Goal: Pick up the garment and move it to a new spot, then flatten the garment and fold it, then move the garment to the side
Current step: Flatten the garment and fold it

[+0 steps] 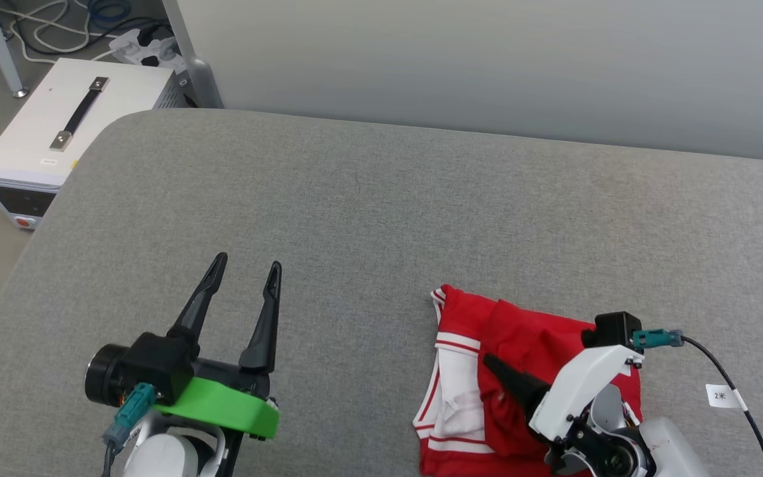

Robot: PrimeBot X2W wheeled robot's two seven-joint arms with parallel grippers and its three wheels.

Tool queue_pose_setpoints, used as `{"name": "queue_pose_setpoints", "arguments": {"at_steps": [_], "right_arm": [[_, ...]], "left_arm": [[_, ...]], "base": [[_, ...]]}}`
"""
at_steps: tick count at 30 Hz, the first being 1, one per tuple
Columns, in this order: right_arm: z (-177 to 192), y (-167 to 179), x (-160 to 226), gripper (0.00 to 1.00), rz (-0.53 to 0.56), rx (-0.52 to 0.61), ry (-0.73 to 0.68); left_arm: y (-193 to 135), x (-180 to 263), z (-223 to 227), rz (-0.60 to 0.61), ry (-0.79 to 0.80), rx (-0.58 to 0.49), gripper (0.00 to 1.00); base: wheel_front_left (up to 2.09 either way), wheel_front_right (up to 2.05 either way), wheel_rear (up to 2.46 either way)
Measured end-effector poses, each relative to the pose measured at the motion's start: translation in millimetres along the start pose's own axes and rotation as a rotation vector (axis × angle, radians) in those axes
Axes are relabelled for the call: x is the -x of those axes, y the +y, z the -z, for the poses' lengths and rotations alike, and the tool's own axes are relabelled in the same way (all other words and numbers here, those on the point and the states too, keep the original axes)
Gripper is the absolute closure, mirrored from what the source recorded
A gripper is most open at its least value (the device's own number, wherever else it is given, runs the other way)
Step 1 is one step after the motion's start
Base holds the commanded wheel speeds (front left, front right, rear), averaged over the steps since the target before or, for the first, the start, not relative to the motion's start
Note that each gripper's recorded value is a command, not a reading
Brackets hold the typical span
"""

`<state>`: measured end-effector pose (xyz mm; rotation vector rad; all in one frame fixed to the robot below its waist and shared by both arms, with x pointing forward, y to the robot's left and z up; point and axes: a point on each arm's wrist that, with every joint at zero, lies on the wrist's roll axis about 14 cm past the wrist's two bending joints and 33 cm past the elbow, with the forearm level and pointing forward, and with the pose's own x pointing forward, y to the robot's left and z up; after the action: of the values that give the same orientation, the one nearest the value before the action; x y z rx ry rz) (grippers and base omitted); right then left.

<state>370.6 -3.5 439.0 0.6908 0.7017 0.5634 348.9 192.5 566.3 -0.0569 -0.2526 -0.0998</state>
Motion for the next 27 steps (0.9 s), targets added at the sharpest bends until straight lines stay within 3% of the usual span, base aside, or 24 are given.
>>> {"name": "queue_pose_setpoints", "arguments": {"at_steps": [5, 12, 19, 22, 27], "right_arm": [[6, 5, -6, 0.0, -0.009, 0.011, 0.014], [18, 47, -9, 0.0, -0.135, 0.021, 0.06], [5, 81, 0, 0.0, -0.236, 0.031, 0.017], [-14, 81, 3, 0.0, -0.222, 0.086, -0.037], [-73, 72, 21, 0.0, -0.117, 0.337, -0.193]], "left_arm": [[0, 1, -2, -0.003, -0.004, 0.0, 0.0], [0, 5, -4, -0.004, -0.012, 0.002, 0.0], [-5, 8, -5, 0.007, -0.012, 0.008, 0.0], [-8, 7, -4, 0.018, -0.011, 0.012, 0.0], [-19, 2, -3, 0.05, -0.012, 0.024, 0.0]], "base": [[0.0, 0.0, 0.0], [0.0, 0.0, 0.0], [0.0, 0.0, 0.0], [0.0, 0.0, 0.0], [0.0, 0.0, 0.0]]}}
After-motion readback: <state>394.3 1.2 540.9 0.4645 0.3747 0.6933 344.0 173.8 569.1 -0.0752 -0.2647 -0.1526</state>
